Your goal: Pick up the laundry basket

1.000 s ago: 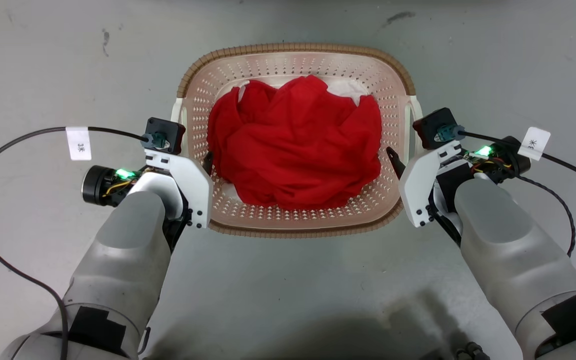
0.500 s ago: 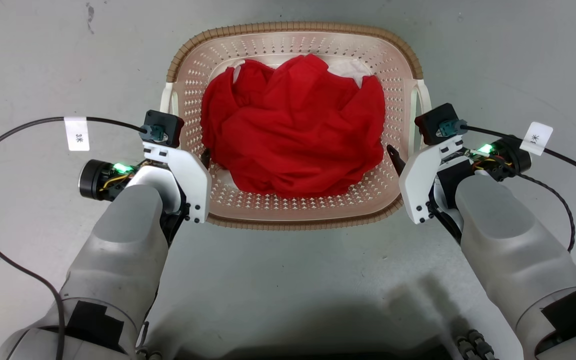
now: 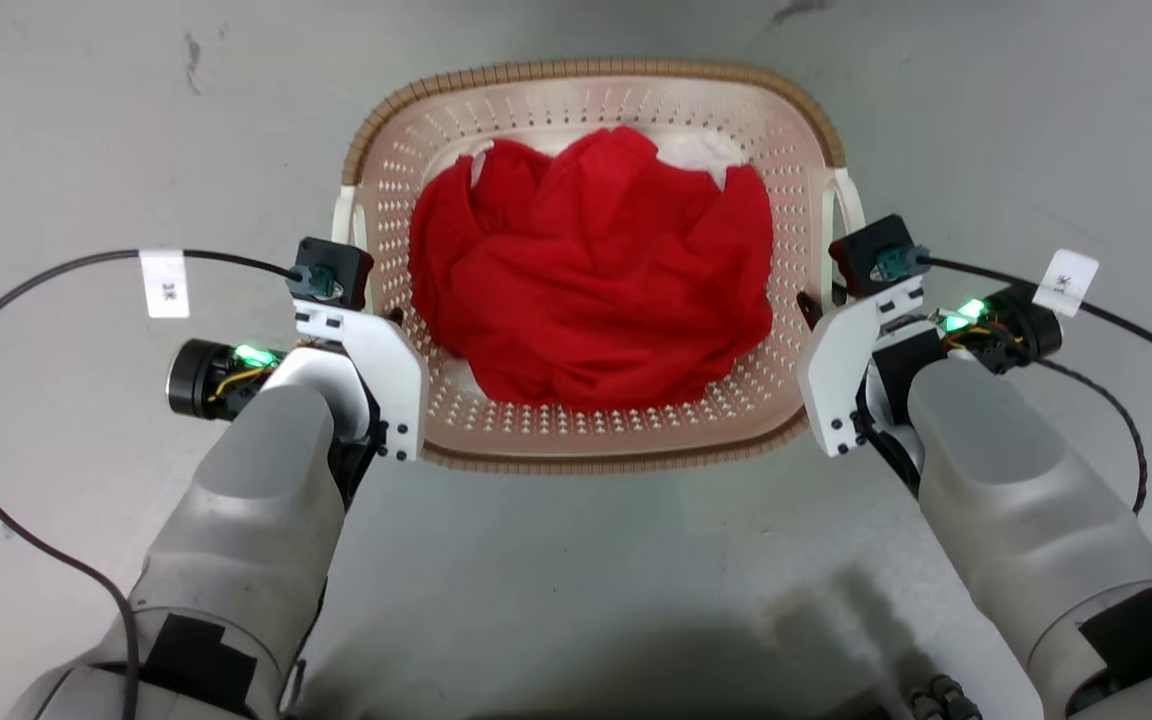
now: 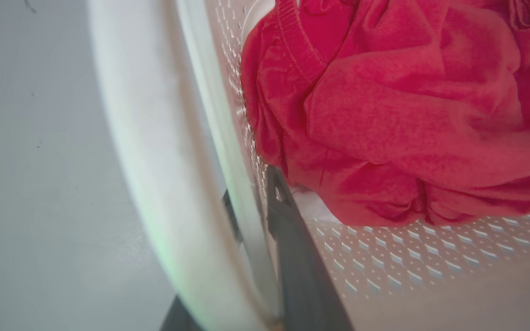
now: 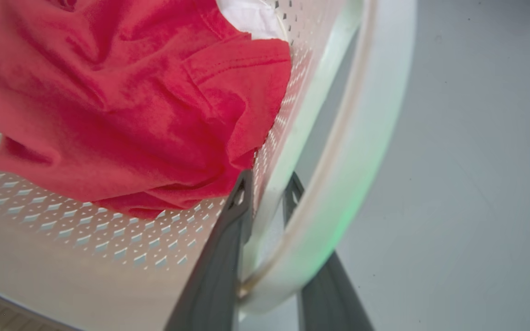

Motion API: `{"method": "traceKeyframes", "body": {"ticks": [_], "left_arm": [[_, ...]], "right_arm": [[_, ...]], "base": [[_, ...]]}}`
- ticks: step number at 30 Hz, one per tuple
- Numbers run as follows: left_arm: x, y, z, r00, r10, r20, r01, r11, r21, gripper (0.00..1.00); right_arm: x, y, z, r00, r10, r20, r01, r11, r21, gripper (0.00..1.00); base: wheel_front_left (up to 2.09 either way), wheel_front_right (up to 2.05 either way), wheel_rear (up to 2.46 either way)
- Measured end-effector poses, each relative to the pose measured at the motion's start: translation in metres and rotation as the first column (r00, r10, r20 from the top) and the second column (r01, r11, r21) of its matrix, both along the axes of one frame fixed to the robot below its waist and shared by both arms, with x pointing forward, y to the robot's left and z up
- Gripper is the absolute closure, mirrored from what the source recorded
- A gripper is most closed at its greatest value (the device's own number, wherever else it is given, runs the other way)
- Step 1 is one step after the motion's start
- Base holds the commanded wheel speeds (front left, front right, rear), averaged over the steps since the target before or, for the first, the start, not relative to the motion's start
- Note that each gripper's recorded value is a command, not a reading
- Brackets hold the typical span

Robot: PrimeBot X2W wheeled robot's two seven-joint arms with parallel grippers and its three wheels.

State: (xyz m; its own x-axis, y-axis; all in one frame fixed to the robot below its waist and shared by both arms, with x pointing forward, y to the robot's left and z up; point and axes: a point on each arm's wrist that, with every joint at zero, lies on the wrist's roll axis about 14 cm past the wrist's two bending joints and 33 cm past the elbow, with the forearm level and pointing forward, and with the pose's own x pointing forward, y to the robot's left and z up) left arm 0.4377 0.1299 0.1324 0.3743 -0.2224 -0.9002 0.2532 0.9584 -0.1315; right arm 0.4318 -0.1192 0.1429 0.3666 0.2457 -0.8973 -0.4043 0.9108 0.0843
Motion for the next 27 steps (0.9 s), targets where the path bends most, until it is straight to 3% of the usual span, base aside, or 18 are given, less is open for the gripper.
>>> {"method": "traceKeyframes", "body": {"ticks": [27], "left_arm": [[-0.044, -0.005, 0.079, 0.999, 0.025, -0.024, -0.025, 1.0, -0.013, 1.0]], "right_arm": [[-0.04, 0.003, 0.081, 1.0, 0.014, -0.006, -0.015, 1.0, -0.016, 1.0]], "base": [[0.0, 0.0, 0.0]]}}
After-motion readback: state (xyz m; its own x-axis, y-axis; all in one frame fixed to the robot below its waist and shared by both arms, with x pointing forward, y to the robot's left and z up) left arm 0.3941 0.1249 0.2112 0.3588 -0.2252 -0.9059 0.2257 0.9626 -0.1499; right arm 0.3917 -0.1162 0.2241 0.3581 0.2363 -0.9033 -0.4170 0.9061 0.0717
